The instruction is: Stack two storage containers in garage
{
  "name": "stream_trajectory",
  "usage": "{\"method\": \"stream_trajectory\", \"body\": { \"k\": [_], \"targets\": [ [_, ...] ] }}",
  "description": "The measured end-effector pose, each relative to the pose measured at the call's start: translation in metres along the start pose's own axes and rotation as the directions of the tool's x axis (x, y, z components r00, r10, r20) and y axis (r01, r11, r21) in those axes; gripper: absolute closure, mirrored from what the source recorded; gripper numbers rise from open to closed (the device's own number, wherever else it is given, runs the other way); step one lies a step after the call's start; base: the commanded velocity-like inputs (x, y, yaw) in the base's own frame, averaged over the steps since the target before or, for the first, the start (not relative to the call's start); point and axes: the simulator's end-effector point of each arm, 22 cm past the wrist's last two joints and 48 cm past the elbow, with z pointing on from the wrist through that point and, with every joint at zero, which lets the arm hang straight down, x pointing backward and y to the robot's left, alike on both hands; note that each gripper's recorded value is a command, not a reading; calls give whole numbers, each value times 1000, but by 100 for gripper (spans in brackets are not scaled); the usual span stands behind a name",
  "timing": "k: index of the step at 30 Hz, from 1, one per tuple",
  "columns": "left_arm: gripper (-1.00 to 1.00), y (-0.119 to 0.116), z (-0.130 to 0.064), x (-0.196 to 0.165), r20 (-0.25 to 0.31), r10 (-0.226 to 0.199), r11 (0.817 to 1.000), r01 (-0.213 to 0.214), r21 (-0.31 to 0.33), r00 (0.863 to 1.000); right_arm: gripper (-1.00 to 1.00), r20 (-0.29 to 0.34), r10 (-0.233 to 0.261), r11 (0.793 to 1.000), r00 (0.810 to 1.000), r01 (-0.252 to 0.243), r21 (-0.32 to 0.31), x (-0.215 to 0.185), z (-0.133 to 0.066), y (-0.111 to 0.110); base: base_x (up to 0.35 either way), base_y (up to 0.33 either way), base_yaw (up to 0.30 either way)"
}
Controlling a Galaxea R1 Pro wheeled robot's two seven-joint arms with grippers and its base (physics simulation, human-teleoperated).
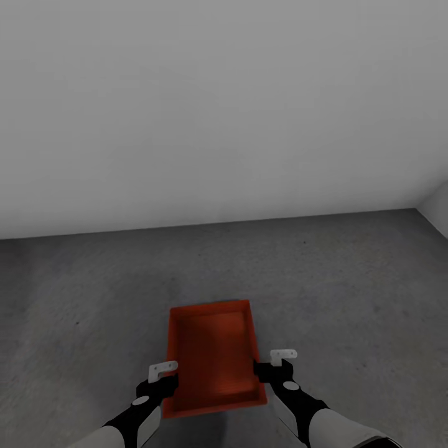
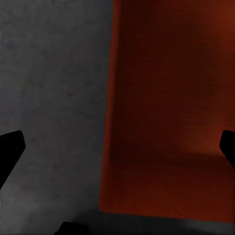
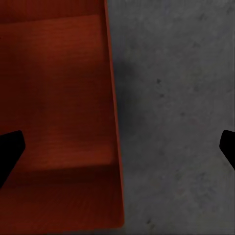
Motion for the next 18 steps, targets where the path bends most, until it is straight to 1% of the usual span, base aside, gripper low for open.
{"method": "stream_trajectory", "body": {
  "k": [18],
  "targets": [
    [-100, 1, -29, -13, -1, 0, 1000, 0, 0, 1000, -100, -1, 0, 1000, 1000, 0, 0, -15, -28, 1, 0, 0, 0]
  ]
}}
